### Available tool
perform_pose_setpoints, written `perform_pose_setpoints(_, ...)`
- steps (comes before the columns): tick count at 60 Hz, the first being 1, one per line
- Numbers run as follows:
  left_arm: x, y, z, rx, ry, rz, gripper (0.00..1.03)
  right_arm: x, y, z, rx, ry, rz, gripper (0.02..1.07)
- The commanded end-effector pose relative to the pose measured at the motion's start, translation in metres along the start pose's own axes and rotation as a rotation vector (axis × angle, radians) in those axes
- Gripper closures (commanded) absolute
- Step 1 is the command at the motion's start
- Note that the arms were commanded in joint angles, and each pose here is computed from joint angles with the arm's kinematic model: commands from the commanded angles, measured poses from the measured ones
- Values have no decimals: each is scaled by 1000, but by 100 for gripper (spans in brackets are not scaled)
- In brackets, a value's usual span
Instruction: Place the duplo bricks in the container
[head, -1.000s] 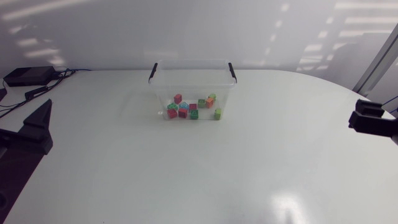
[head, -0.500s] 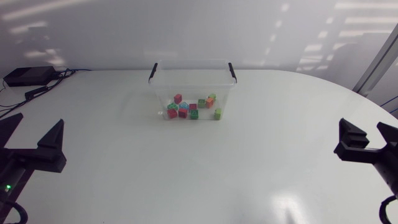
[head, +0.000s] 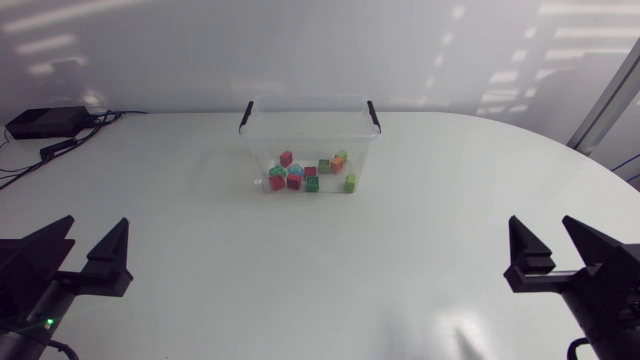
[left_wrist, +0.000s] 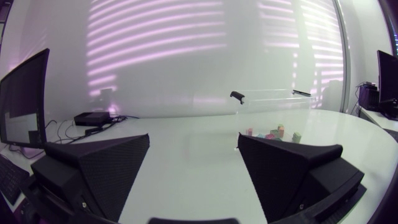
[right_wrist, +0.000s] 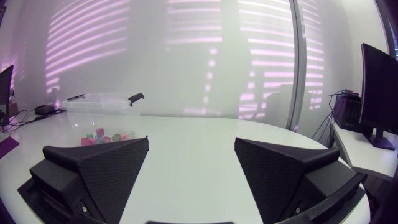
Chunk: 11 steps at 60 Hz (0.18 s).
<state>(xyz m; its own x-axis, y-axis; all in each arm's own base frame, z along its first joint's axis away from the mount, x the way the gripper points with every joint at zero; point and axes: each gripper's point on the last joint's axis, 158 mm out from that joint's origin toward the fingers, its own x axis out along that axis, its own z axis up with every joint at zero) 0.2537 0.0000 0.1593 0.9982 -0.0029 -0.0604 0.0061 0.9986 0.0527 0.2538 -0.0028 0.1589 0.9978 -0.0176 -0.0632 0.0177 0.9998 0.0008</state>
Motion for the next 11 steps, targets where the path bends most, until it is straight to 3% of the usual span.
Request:
perform_pose_setpoints(1,1,-4,-9,-53,0,-14,4,1,1,-10,-2,-6,8,7)
perform_pose_setpoints(11,1,-4,-9,-53,0,-14,4,1,1,-10,-2,-6,8,7)
